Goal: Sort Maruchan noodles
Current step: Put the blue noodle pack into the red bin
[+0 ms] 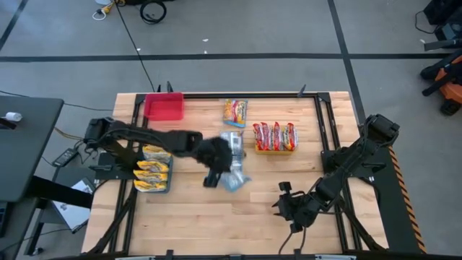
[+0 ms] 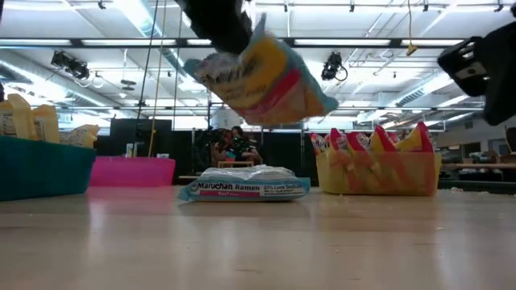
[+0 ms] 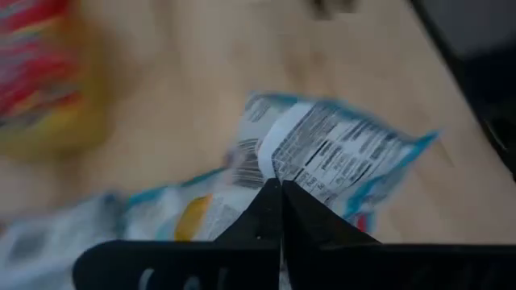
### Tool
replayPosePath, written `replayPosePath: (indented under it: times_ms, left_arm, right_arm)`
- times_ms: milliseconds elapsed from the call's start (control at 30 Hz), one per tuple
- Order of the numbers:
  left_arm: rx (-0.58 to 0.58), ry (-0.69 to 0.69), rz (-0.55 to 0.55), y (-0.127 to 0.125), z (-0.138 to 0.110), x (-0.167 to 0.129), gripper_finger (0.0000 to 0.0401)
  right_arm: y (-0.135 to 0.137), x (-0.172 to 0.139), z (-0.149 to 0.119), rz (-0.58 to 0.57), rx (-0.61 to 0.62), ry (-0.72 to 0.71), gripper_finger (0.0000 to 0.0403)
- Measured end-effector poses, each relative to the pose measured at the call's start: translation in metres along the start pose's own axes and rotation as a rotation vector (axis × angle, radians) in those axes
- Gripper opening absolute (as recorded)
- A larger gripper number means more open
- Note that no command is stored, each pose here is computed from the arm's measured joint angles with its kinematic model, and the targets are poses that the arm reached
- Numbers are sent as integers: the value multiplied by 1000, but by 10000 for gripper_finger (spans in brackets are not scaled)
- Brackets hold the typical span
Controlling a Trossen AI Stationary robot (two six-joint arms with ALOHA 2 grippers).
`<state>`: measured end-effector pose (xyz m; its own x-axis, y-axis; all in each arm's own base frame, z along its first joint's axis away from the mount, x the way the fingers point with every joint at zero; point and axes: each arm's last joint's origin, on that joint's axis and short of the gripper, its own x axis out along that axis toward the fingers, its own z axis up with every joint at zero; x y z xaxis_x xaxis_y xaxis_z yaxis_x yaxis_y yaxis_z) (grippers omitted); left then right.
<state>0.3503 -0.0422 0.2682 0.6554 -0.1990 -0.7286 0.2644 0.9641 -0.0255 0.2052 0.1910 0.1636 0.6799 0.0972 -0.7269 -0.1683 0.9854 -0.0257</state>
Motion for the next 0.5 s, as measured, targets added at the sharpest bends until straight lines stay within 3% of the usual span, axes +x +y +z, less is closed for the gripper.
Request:
replayPosePath:
  times_ms: [233, 400, 500]
  left_arm:
    - [282, 168, -128, -37, -20, 49, 5]
    - [512, 123, -142, -55, -21, 70, 5]
    - [582, 122, -154, -64, -22, 72, 6]
  right_arm:
    - [-11, 5, 3, -36, 7, 13, 134]
    - [-22, 9, 7, -68, 31, 19, 134]
    - [-29, 11, 9, -112, 19, 13, 135]
